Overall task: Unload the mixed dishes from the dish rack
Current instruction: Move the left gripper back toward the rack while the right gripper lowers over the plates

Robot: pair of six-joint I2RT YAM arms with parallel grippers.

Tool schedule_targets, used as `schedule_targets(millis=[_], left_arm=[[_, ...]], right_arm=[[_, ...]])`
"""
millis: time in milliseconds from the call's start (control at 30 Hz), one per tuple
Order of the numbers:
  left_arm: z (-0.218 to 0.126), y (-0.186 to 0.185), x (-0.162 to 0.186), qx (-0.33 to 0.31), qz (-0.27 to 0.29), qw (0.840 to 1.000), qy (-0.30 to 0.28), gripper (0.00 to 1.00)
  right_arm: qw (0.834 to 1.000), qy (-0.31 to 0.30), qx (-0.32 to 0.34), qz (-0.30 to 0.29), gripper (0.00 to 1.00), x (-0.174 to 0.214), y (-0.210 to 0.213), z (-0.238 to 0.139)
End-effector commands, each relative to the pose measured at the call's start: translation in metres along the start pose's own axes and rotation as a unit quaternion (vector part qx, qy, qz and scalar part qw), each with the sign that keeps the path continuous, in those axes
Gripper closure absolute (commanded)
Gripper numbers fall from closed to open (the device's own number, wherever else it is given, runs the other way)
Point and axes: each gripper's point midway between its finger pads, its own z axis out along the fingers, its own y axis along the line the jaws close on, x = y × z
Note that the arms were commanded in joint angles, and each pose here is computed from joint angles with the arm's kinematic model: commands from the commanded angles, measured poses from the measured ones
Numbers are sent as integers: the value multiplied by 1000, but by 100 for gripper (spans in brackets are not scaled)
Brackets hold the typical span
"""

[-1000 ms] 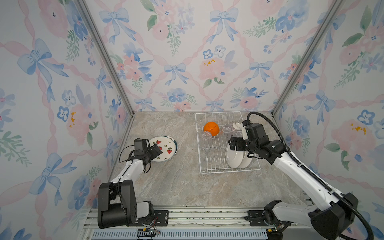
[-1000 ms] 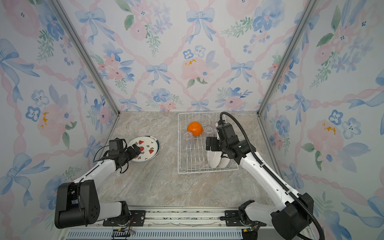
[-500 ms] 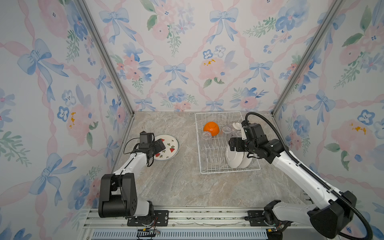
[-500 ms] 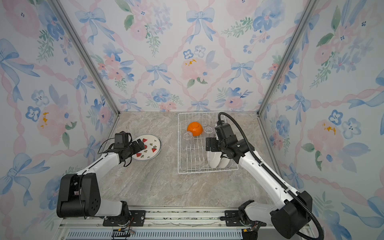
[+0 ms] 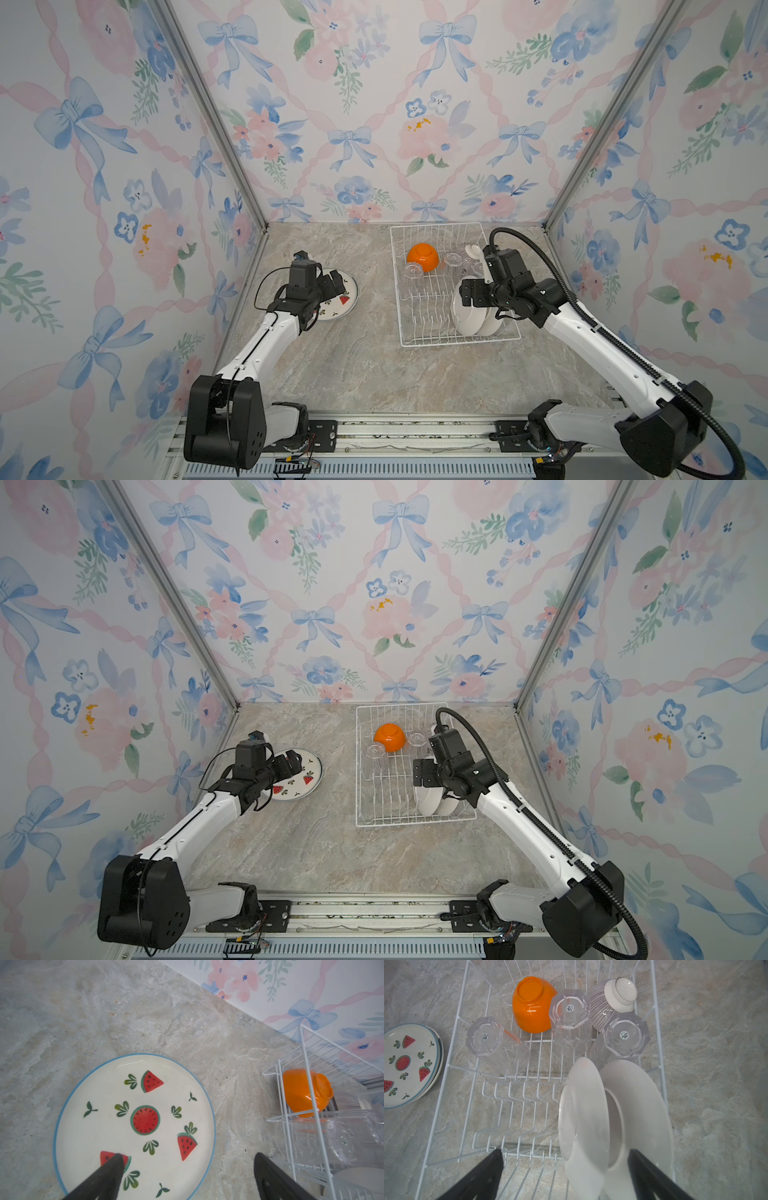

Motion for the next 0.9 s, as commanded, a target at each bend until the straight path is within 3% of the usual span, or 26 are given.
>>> schedule_targets(millis=[0, 400, 867], left_arm=[[-15, -26, -10, 25, 10, 999, -20, 2], [-62, -108, -3, 116, 59, 990, -53, 2], [-74, -154, 27, 155, 89, 983, -36, 2]], right_arm=[[999, 28, 10, -15, 5, 20, -5, 0], [999, 43, -17, 15, 21, 39, 0, 3], [999, 44, -27, 16, 36, 43, 1, 5]])
